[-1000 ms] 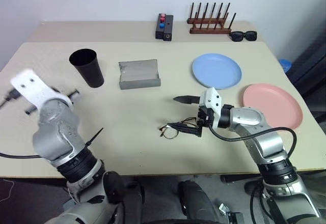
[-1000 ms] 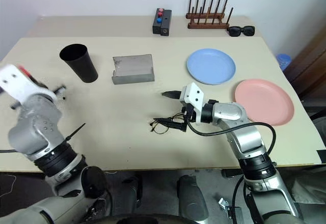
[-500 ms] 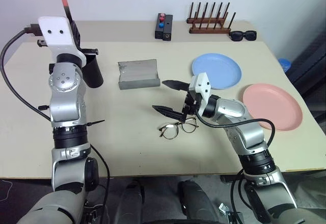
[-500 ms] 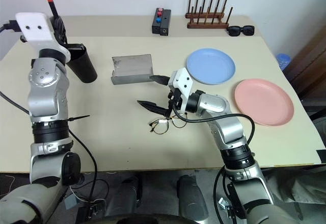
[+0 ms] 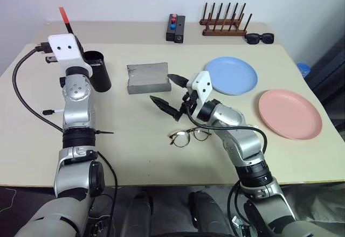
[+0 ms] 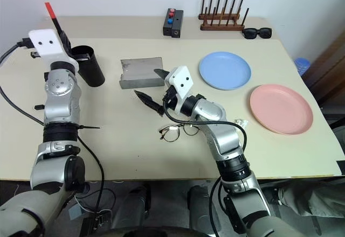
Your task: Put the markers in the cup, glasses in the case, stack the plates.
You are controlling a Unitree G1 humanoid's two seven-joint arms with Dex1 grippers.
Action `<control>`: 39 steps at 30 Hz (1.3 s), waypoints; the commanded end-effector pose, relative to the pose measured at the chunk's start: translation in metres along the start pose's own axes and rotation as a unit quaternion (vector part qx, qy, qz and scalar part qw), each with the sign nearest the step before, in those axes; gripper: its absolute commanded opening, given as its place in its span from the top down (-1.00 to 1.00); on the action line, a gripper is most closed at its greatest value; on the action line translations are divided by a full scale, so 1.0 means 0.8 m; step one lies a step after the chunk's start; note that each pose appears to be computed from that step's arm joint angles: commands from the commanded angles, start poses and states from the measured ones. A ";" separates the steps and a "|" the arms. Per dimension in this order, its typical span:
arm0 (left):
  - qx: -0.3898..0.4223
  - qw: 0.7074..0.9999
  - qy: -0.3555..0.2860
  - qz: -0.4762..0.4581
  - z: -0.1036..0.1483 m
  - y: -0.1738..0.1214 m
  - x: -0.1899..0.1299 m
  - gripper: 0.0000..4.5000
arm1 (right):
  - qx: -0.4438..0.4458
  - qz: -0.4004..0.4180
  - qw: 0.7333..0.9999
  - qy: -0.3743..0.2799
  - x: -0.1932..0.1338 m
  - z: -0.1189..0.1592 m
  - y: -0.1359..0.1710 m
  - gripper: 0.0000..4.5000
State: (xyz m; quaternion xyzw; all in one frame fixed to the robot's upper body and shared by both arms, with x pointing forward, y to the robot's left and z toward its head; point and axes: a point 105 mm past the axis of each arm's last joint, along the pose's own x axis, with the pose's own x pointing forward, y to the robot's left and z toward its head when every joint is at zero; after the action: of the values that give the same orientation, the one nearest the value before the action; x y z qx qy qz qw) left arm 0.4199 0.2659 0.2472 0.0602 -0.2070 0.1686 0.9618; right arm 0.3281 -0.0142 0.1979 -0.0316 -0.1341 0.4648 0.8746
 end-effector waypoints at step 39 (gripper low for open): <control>-0.144 0.876 0.282 0.363 -0.061 0.107 -0.080 -0.98 | -0.004 0.019 1.000 -0.017 -0.002 0.011 0.007 -1.00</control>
State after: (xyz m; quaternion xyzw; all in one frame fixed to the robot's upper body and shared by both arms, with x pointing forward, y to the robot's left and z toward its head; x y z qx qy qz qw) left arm 0.3602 0.3344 0.1678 -0.1962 0.0507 0.4787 0.8543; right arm 0.3257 -0.0134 0.1941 -0.0317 -0.1289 0.4749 0.8699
